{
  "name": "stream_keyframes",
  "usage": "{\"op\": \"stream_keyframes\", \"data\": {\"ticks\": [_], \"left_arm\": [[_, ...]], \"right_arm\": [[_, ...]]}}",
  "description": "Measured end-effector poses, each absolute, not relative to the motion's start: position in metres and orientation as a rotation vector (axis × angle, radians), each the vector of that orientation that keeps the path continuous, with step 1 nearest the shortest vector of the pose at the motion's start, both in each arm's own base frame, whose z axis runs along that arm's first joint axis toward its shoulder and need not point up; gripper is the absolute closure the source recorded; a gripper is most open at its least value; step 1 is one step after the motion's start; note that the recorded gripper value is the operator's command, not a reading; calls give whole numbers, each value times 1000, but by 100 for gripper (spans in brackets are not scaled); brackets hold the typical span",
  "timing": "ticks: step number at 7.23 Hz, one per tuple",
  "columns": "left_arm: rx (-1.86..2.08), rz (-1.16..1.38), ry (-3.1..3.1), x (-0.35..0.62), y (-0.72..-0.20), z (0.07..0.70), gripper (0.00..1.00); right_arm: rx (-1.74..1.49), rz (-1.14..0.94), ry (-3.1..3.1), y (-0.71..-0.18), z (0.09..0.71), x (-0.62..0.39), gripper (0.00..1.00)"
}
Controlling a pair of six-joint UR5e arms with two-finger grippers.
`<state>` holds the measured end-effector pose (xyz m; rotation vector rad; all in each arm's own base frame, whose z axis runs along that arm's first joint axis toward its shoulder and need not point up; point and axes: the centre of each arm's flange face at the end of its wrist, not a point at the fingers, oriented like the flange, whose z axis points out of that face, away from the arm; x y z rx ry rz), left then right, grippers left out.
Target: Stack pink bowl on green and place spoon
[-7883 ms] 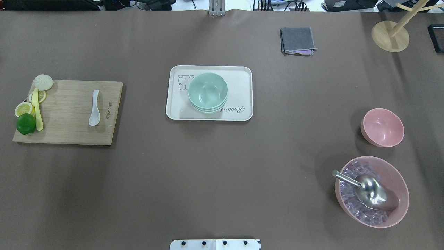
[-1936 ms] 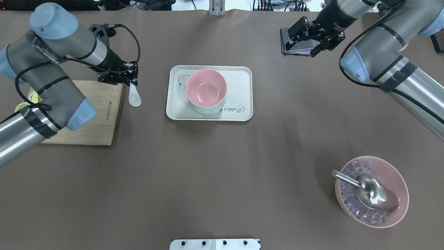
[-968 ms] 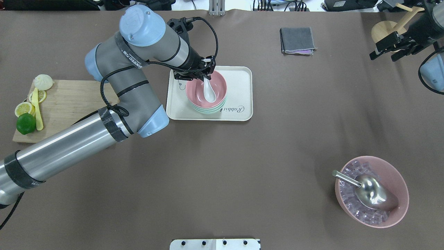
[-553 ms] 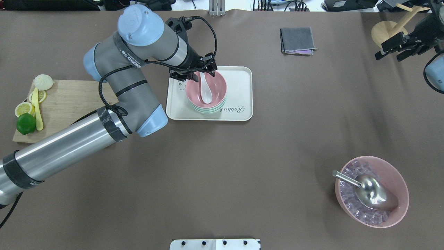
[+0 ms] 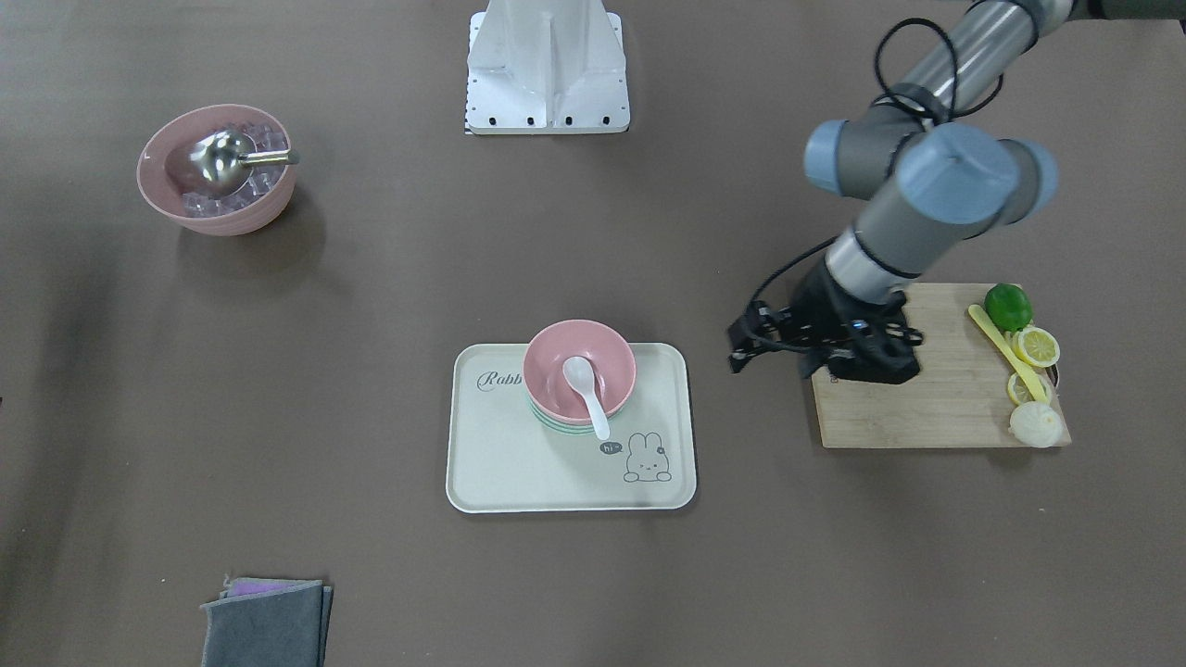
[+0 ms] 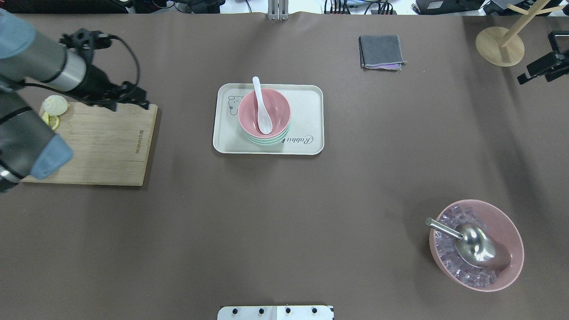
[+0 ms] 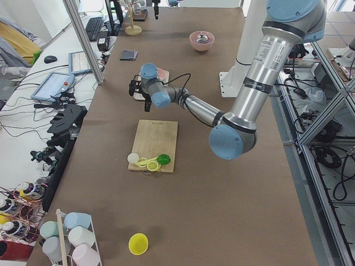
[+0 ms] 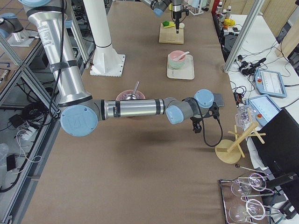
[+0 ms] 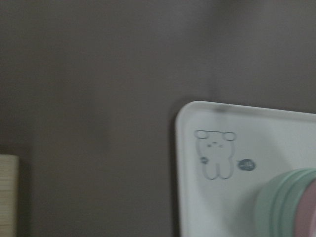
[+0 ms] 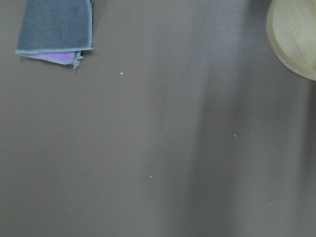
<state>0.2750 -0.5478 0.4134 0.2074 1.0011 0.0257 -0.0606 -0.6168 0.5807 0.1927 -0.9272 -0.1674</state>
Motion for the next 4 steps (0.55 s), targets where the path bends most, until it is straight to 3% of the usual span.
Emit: {"op": "stream_keyframes", "data": {"ticks": [4], "left_arm": [[257, 254, 757, 94, -520, 546, 2]], "right_arm": [[194, -224, -819, -604, 635, 17, 0]]}}
